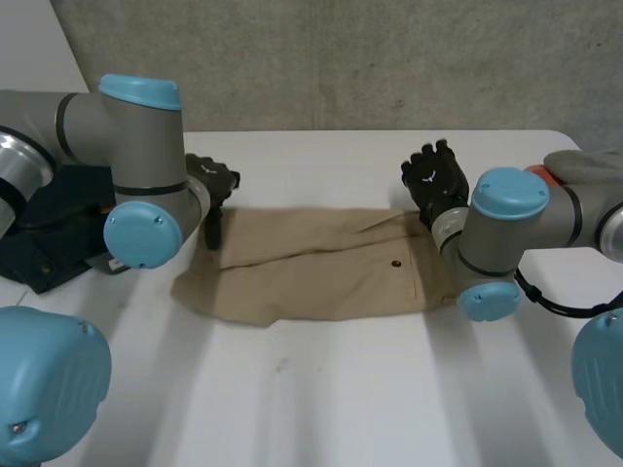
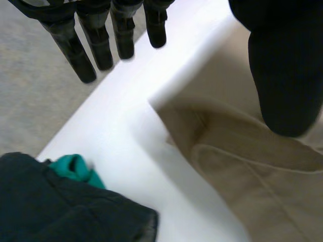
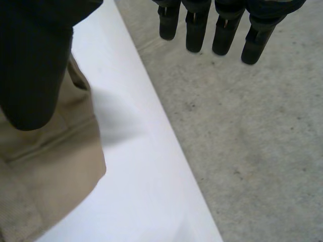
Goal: Fold the laundry.
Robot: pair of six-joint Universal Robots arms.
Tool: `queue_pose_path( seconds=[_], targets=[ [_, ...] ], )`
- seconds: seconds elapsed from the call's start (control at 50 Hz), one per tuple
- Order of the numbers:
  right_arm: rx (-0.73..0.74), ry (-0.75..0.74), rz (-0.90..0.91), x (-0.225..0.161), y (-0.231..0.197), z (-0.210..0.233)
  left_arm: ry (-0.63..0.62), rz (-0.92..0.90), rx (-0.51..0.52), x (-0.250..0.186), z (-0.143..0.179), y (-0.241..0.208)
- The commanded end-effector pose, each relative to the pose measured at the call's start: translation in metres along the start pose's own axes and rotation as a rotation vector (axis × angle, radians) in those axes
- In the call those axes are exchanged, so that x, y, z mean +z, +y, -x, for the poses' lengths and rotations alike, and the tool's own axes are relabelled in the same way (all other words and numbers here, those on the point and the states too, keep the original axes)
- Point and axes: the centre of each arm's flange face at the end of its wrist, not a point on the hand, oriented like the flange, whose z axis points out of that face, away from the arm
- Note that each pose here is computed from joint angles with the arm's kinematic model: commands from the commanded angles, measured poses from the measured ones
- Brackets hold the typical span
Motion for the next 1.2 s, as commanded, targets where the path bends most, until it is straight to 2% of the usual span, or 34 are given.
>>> queue_pose_path(
  seconds=[0.02,0.06,0.14,0.2,0.3,0.44,0.64,0.68,0.72,0.74,0.82,0.98,1.2],
  targets=[
    [0.093,0.072,-0.033,0.001,-0.010,-0.029,-0.084,-0.040,-0.011,-0.020,0.013,-0.023],
    [0.169,0.083,-0.037,-0.005,-0.018,-0.049,-0.068,-0.050,-0.004,-0.029,0.012,-0.027],
    [0.274,0.035,-0.043,-0.017,-0.027,-0.060,-0.001,-0.076,0.016,-0.039,-0.001,-0.027],
    [0.291,-0.032,-0.020,-0.025,-0.028,-0.058,0.076,-0.126,0.058,-0.044,-0.020,-0.027],
    [0.291,-0.092,0.036,-0.033,-0.022,-0.053,0.127,-0.168,0.144,-0.032,-0.046,-0.016],
    [0.288,-0.121,0.090,-0.039,-0.012,-0.050,0.084,-0.113,0.275,-0.001,-0.060,0.007],
    [0.289,-0.111,0.102,-0.039,-0.006,-0.053,-0.019,-0.170,0.329,0.045,-0.056,0.013],
    [0.293,-0.107,0.107,-0.040,-0.005,-0.055,-0.082,-0.230,0.347,0.058,-0.045,0.007],
    [0.296,-0.107,0.107,-0.041,-0.005,-0.055,-0.164,-0.297,0.336,0.070,-0.027,0.000],
    [0.295,-0.102,0.103,-0.041,-0.006,-0.057,-0.247,-0.360,0.314,0.078,-0.007,-0.007],
    [0.297,-0.098,0.101,-0.044,-0.006,-0.058,-0.326,-0.457,0.266,0.072,0.013,-0.025],
    [0.313,-0.106,0.108,-0.051,-0.009,-0.059,-0.152,-0.345,0.200,0.049,-0.004,-0.027],
    [0.357,-0.199,0.223,-0.080,-0.015,-0.061,-0.025,-0.299,0.166,0.018,-0.015,-0.028]
  ],
)
